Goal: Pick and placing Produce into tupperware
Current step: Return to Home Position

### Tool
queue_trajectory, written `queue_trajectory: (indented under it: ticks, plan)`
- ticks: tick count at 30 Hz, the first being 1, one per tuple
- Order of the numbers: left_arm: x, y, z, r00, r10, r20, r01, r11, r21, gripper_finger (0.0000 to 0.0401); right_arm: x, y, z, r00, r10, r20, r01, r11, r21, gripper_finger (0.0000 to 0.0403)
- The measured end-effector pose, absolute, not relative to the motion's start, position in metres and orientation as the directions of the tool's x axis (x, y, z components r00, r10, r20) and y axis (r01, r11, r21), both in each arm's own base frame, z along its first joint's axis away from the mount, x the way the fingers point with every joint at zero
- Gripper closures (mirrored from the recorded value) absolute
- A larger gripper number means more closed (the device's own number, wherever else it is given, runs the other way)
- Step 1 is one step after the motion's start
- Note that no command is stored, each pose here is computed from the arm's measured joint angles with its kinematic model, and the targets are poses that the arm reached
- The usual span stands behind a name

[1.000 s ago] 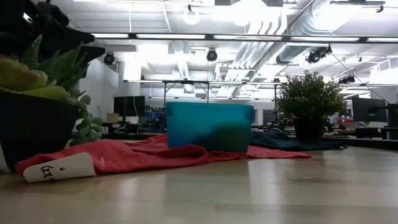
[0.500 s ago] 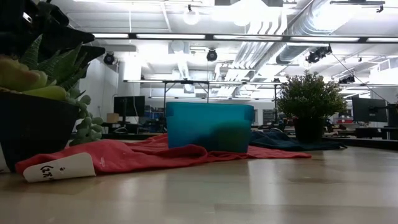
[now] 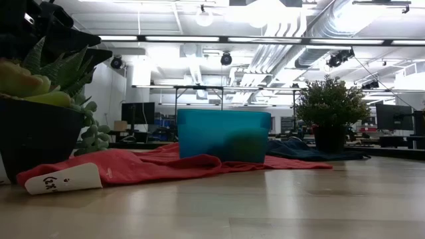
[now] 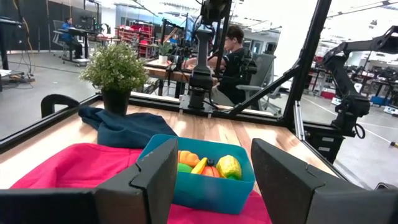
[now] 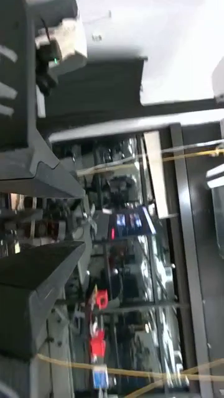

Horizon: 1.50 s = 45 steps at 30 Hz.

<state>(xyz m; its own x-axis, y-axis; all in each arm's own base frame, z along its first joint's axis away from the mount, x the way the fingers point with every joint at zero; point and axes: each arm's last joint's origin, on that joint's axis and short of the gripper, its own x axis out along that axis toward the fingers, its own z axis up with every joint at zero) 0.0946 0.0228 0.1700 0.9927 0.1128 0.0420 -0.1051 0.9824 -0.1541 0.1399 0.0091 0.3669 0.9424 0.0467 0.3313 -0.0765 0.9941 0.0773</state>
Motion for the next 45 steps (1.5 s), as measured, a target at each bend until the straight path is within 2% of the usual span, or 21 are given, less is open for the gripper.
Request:
queue_trajectory:
  ticks: [8,13,20,26,32,40,45]
  plan:
    - [0.095,0.023,0.170,0.993,0.113,0.042,-0.105,0.982,-0.154,0.0208,0.118,-0.001,0.346,0.940,0.046,0.339,-0.076,0.994,0.078,0.0289]
    - [0.095,0.023,0.170,0.993,0.113,0.043,-0.105,0.982,-0.154,0.0208,0.122,-0.002,0.316,0.953,0.052,0.299,-0.083,0.992,0.094,0.0289]
    - [0.095,0.023,0.170,0.993,0.113,0.043,-0.105,0.982,-0.154,0.0208,0.125,-0.002,0.273,0.906,0.047,0.422,-0.092,0.992,0.087,0.0289]
    - [0.095,0.023,0.170,0.993,0.113,0.043,-0.105,0.982,-0.154,0.0208,0.123,-0.006,0.242,0.912,0.027,0.409,-0.104,0.980,0.167,0.0289]
    - [0.095,0.023,0.170,0.993,0.113,0.042,-0.105,0.982,-0.154,0.0208,0.121,-0.006,0.226,0.919,0.093,0.382,-0.174,0.968,0.181,0.0289]
    - [0.095,0.023,0.170,0.993,0.113,0.042,-0.105,0.982,-0.154,0.0208,0.115,-0.005,0.208,0.918,0.118,0.378,-0.196,0.965,0.174,0.0289]
    - [0.095,0.023,0.170,0.993,0.113,0.043,-0.105,0.982,-0.154,0.0208,0.112,-0.002,0.204,0.909,0.214,0.357,-0.287,0.944,0.164,0.0289]
